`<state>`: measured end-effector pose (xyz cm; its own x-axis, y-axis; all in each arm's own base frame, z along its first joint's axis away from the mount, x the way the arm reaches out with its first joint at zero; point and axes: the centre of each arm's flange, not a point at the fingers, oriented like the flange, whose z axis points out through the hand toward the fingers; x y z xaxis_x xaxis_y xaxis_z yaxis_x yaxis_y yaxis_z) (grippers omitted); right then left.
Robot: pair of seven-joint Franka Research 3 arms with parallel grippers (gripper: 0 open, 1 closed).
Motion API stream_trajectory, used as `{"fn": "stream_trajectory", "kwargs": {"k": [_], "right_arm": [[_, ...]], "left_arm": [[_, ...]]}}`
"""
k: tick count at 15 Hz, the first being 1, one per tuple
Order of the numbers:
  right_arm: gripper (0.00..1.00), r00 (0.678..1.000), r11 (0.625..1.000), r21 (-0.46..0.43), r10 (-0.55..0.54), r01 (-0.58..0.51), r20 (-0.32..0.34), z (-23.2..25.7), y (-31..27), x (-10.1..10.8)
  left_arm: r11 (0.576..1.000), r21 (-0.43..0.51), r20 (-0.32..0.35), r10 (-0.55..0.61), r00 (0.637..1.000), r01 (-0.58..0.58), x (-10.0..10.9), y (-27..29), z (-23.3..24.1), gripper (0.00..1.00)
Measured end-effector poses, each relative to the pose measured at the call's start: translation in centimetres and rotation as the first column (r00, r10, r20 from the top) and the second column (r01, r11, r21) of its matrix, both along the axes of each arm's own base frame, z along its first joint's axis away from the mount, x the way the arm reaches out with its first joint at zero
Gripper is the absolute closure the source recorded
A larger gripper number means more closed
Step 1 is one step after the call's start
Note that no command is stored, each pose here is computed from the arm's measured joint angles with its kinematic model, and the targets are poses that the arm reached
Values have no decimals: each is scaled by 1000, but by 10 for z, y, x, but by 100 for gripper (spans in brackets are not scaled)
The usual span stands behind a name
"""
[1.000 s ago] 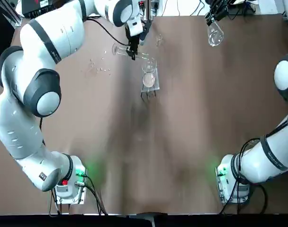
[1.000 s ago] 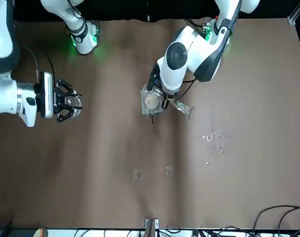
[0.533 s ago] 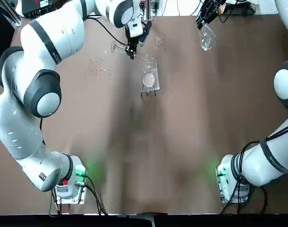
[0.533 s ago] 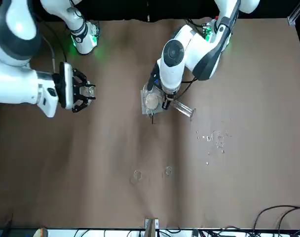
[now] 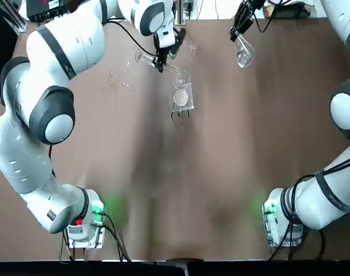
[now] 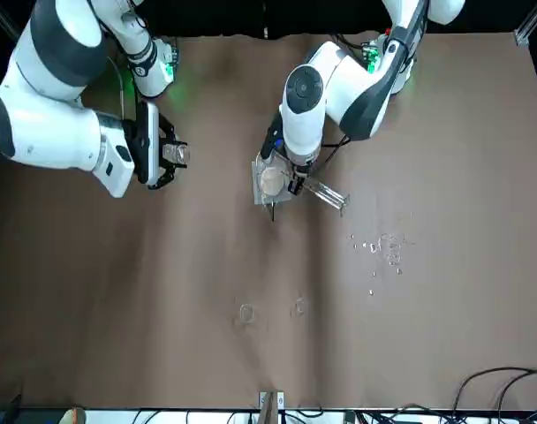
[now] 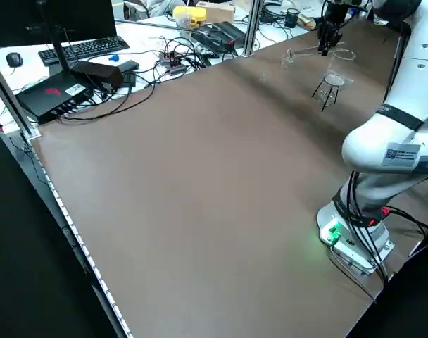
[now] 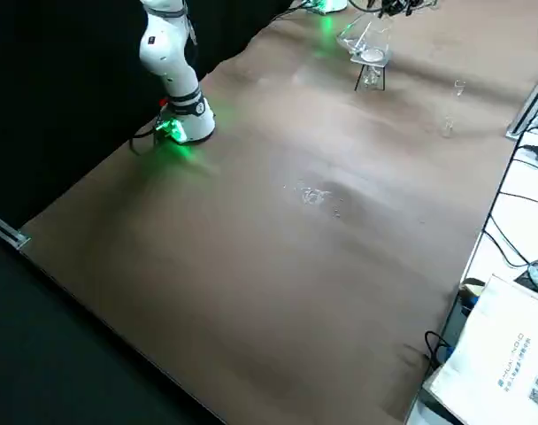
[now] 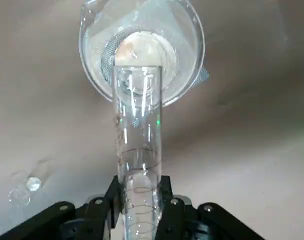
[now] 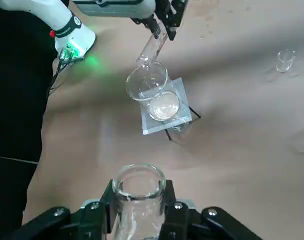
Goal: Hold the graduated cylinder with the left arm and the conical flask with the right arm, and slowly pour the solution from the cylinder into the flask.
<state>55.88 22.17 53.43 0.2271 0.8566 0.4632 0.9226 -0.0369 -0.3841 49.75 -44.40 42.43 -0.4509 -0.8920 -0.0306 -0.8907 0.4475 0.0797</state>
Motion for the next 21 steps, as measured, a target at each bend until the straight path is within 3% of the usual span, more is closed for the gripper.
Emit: {"fn": "stream_trajectory", "kwargs": {"k": [5,13,21], "right_arm": [[61,998,997,-66,-46,44,-34,15,31,-20],[61,985,962,-221,-169,159,-26,15,88,-44],[61,960,928,-273,-275,253,-44,27,114,-57]], "left_arm": [[1000,13,9,-9,1000,9,-1,0,1,66],[998,35,38,-47,998,45,-11,-9,7,66],[995,71,56,-68,996,64,-16,-13,8,66]]}}
